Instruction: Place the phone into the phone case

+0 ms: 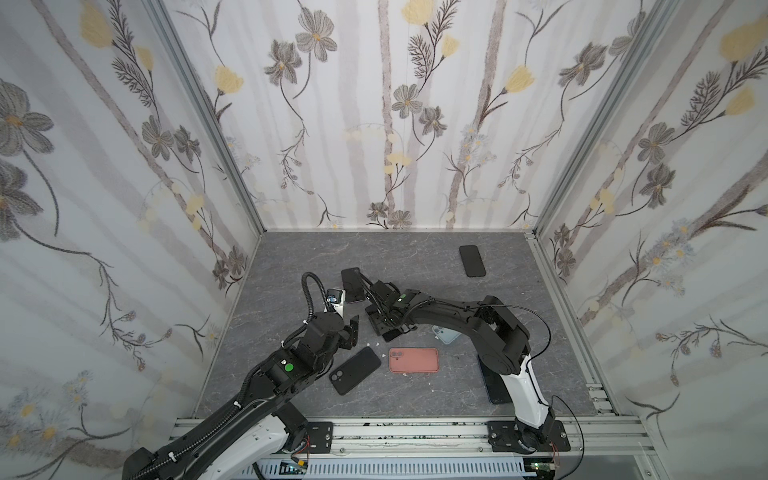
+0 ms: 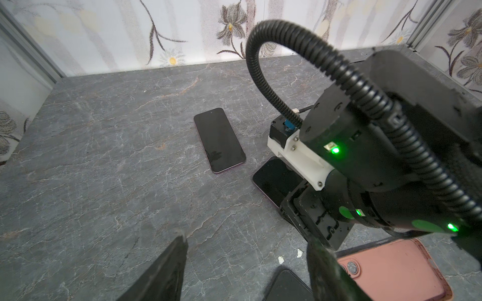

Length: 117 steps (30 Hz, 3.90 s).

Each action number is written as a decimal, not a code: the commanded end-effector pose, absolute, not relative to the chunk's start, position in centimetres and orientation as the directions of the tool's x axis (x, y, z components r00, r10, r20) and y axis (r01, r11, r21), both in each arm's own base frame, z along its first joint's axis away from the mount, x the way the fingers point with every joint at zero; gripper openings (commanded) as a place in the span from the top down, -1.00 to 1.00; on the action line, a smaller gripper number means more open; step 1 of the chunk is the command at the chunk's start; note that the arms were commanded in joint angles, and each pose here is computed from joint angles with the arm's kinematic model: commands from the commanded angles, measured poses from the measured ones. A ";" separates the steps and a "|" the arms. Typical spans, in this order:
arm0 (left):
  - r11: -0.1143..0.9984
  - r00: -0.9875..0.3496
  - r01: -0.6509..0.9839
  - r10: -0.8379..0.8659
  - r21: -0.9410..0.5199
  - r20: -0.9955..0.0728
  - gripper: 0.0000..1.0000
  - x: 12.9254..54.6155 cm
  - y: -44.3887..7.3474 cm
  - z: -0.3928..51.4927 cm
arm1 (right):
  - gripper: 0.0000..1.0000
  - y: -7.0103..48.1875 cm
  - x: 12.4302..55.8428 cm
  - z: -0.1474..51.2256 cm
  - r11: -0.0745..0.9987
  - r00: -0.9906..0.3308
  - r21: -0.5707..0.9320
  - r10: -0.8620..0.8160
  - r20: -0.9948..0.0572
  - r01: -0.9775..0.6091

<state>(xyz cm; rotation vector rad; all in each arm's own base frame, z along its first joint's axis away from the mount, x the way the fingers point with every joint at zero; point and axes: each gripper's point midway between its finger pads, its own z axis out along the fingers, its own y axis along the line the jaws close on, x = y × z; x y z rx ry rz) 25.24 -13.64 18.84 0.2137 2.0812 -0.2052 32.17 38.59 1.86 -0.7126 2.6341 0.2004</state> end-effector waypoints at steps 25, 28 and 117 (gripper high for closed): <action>0.969 -0.489 0.236 0.054 -0.072 -0.871 -0.44 25.7 -13.9 19.2 | -0.30 34.8 33.5 9.4 0.851 -0.712 -0.064 -0.474 -0.518 -0.521; 0.964 -0.500 0.255 0.059 -0.082 -0.864 -0.44 25.9 -14.5 19.3 | -0.29 33.8 33.3 10.4 0.855 -0.705 -0.075 -0.469 -0.533 -0.513; 0.141 -0.549 0.672 -0.563 -0.727 -0.617 1.00 24.7 -21.4 40.4 | -0.98 21.8 19.6 39.9 0.553 -0.201 0.519 0.534 -0.821 -0.652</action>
